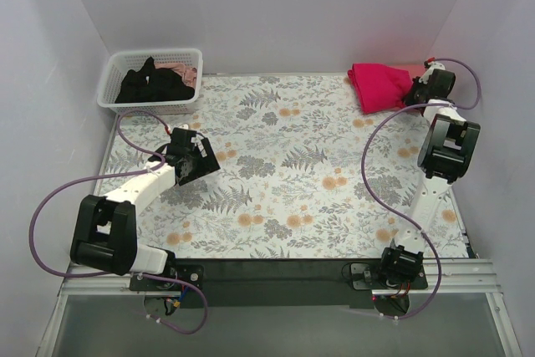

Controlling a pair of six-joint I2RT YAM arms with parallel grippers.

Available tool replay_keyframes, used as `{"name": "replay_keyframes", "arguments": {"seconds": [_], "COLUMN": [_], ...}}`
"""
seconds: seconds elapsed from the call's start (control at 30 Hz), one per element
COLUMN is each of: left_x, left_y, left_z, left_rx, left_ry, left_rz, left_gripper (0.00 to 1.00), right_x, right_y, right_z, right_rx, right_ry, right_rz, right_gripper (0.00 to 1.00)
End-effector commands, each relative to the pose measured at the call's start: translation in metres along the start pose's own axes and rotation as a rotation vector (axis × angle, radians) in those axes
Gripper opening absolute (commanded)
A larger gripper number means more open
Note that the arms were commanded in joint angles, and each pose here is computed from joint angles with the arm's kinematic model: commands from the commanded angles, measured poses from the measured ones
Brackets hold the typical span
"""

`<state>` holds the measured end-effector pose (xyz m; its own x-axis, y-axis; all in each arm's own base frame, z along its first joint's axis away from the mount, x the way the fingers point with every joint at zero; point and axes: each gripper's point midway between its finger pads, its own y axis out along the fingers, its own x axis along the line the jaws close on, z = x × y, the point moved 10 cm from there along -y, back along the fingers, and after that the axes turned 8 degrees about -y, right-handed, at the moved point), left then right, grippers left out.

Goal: Fold and stack the t-shirts
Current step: Neatly place the folded tshirt to the corner

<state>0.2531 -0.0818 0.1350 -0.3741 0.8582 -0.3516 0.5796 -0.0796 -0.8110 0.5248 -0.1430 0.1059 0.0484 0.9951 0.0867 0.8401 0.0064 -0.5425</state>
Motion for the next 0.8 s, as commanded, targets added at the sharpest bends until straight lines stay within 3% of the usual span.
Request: {"name": "replay_keyframes", "arguments": {"seconds": [0.0, 0.1, 0.13, 0.23, 0.4, 0.57, 0.77], "left_x": [-0.002, -0.002, -0.002, -0.002, -0.002, -0.004, -0.005], "left_y": [-0.001, -0.002, -0.002, -0.002, -0.005, -0.008, -0.011], "left_z": [-0.004, -0.005, -0.004, -0.005, -0.007, -0.008, -0.008], "left_rx": [-0.009, -0.016, -0.014, -0.018, -0.032, -0.037, -0.043], "left_ry": [0.008, 0.009, 0.01, 0.011, 0.009, 0.011, 0.01], "left_rz": [0.014, 0.018, 0.016, 0.015, 0.016, 0.029, 0.047], "left_gripper": [0.83, 0.83, 0.83, 0.83, 0.83, 0.83, 0.83], "right_x": [-0.003, -0.001, -0.001, 0.0, 0.007, 0.035, 0.094], "right_y": [-0.019, -0.022, -0.026, -0.037, -0.065, -0.097, -0.088], "right_z": [-0.023, -0.031, -0.037, -0.044, -0.068, -0.092, -0.071], "right_rx": [-0.073, -0.094, -0.107, -0.12, -0.172, -0.229, -0.185], "right_ry": [-0.007, -0.016, -0.016, 0.007, -0.008, -0.17, -0.376], "right_rz": [0.012, 0.0, 0.001, 0.043, 0.151, 0.236, 0.109], "right_gripper": [0.09, 0.11, 0.24, 0.38, 0.52, 0.56, 0.56]}}
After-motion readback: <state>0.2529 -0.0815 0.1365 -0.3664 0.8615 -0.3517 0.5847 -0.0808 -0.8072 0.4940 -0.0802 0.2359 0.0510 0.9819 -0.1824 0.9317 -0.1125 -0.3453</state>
